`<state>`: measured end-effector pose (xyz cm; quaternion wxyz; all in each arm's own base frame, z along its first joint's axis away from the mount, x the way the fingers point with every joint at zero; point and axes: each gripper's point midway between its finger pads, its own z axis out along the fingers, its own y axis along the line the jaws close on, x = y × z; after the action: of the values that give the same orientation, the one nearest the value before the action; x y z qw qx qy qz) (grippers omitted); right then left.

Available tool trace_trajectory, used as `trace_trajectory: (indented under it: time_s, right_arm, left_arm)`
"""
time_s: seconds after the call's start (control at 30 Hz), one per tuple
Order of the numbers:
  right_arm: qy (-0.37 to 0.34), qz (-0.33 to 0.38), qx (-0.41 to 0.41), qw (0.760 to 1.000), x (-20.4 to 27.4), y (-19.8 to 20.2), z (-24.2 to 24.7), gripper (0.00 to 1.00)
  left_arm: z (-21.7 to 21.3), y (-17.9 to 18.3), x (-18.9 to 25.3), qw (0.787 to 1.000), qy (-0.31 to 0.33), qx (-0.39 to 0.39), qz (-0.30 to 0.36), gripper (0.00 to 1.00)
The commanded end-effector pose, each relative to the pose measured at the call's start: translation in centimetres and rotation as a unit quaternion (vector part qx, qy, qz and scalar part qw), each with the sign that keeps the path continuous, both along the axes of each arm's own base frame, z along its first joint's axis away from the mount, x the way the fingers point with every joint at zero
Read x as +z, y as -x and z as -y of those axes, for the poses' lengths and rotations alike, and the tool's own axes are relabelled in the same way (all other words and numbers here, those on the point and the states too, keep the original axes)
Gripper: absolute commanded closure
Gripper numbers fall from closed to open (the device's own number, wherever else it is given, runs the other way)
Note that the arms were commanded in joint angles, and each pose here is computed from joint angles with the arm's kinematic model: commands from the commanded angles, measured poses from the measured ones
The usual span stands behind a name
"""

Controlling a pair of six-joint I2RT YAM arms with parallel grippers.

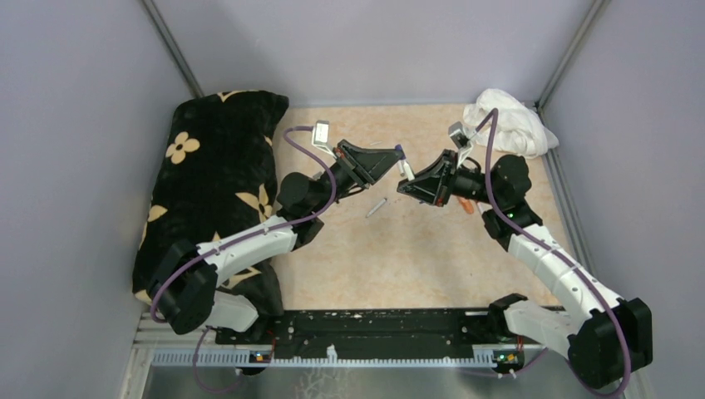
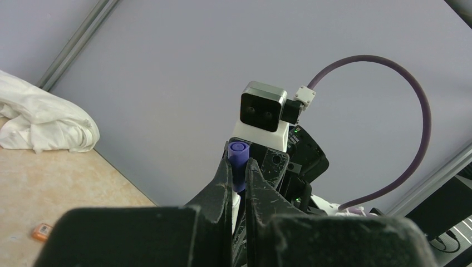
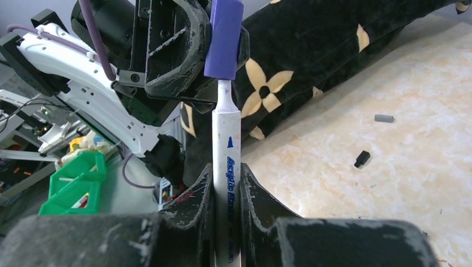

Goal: Insert the pens into the pen caps
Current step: Insert the pen cap onto the pen.

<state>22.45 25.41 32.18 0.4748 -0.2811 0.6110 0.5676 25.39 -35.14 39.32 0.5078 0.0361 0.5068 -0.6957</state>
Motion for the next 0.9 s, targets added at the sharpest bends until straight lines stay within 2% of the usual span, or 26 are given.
trace_trajectory:
  time_s: [0.0,0.33,0.57,0.87]
  right_arm:
    - [-0.028,0.061,-0.005,0.998,4.2,-0.2,-0.3,1.00]
    - [-0.022,0.074,0.015,0.997,4.5,0.2,-0.6,1.00]
    - [-0.007,0.079,0.035,0.996,4.1,1.0,-0.6,1.00]
    - [-0.010,0.083,0.040,0.996,4.7,1.2,-0.7,1.00]
  left_arm:
    - [0.9,0.4,-0.9,1.000,-0.020,-0.017,0.002,1.00]
    - [1.1,0.1,-2.2,0.998,-0.061,0.003,0.000,1.00]
    - [-0.2,-0.4,-2.0,0.997,-0.066,0.041,0.004,1.00]
    - [-0.6,-0.4,-2.1,0.996,-0.072,0.050,0.005,1.00]
